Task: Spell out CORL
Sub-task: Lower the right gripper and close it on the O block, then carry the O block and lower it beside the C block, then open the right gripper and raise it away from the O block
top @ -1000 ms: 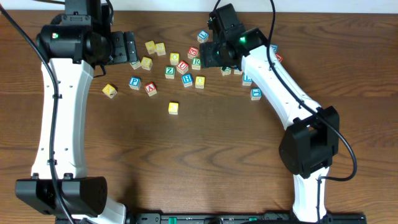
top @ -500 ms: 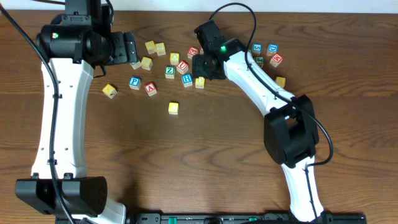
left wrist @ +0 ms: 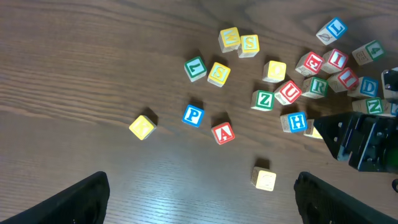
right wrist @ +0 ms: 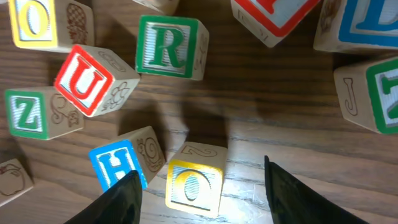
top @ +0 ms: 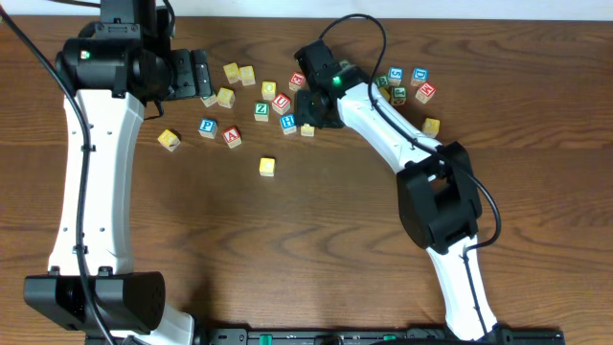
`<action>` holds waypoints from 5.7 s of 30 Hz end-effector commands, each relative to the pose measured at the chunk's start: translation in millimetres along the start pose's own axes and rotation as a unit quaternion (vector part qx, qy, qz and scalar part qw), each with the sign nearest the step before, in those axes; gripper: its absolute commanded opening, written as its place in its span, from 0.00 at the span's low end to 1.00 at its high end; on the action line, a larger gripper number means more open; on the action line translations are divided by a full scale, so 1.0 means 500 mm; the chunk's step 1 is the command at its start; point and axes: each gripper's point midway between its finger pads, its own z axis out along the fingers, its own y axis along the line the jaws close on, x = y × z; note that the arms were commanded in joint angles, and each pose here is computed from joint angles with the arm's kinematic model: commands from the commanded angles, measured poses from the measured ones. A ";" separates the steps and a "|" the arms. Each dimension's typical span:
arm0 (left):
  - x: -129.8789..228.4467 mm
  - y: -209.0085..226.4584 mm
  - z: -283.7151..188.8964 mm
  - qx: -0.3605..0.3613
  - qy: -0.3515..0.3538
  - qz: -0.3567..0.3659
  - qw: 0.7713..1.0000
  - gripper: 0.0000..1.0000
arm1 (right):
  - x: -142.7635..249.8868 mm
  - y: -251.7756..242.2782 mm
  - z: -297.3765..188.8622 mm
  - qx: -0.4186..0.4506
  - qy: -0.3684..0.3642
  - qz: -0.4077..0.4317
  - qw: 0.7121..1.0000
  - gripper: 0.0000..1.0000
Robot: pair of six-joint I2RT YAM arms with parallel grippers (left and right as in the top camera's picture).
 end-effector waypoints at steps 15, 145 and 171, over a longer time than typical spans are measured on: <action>0.000 0.004 0.009 -0.004 0.006 0.000 1.000 0.94 | 0.024 -0.004 0.055 0.021 0.013 0.002 1.000 0.40; 0.017 -0.028 0.079 0.033 0.051 -0.003 0.998 0.94 | -0.063 -0.190 -0.294 0.065 -0.025 -0.010 0.998 0.55; 0.059 -0.132 0.181 0.050 0.103 0.053 0.992 0.93 | -0.057 -0.191 -0.289 0.067 -0.019 -0.008 0.998 0.57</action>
